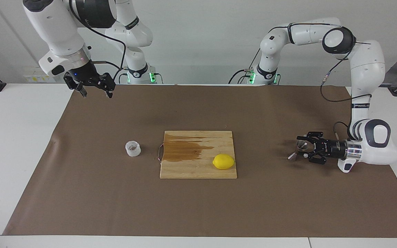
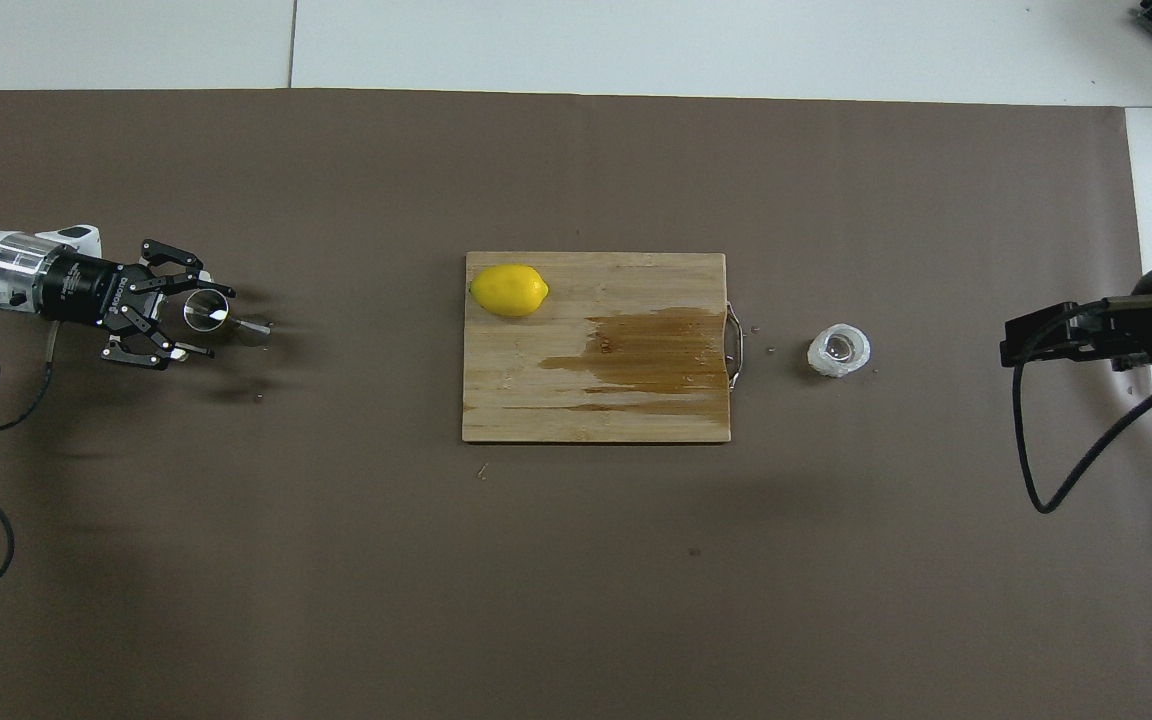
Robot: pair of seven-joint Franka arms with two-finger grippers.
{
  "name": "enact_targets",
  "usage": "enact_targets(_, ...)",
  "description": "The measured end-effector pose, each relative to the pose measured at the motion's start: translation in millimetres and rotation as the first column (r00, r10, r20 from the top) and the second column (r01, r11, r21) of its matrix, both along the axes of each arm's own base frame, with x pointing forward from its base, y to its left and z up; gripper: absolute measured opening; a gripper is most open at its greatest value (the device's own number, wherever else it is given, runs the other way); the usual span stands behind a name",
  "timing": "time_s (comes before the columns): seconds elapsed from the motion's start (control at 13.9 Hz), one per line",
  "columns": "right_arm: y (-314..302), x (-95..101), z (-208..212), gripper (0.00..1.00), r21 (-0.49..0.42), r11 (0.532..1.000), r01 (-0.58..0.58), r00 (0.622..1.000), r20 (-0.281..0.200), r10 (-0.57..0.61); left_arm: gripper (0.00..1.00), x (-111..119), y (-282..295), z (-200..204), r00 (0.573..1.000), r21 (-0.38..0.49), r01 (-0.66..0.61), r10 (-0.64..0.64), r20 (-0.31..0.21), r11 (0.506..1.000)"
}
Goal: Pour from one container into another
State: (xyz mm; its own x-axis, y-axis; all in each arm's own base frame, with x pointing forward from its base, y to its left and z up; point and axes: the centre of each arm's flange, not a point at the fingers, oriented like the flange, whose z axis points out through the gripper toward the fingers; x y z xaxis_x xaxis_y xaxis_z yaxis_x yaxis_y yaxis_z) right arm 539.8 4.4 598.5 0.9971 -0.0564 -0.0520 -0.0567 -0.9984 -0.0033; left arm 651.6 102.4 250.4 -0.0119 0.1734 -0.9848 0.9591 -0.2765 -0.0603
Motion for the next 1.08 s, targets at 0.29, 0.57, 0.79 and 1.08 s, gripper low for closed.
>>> enact_targets(0.29, 0.0, 0.0, 0.0, 1.00, 0.000, 1.000, 0.000, 1.000, 0.000, 0.000, 0.76, -0.7, 4.0, 0.0, 1.000, 0.000, -0.006, 0.006, 0.000, 1.000)
enact_targets(0.57, 0.0, 0.0, 0.0, 1.00, 0.000, 1.000, 0.000, 1.000, 0.000, 0.000, 0.76, -0.8, 5.1, 0.0, 1.000, 0.000, -0.008, 0.008, 0.000, 1.000)
enact_targets(0.79, 0.0, 0.0, 0.0, 1.00, 0.000, 1.000, 0.000, 1.000, 0.000, 0.000, 0.76, -0.8, 4.6, 0.1, 1.000, -0.001, -0.007, 0.007, 0.000, 1.000)
enact_targets(1.08, 0.0, 0.0, 0.0, 1.00, 0.000, 1.000, 0.000, 1.000, 0.000, 0.000, 0.76, -1.0, 4.2, -0.1, 1.000, -0.001, -0.007, 0.007, -0.001, 1.000)
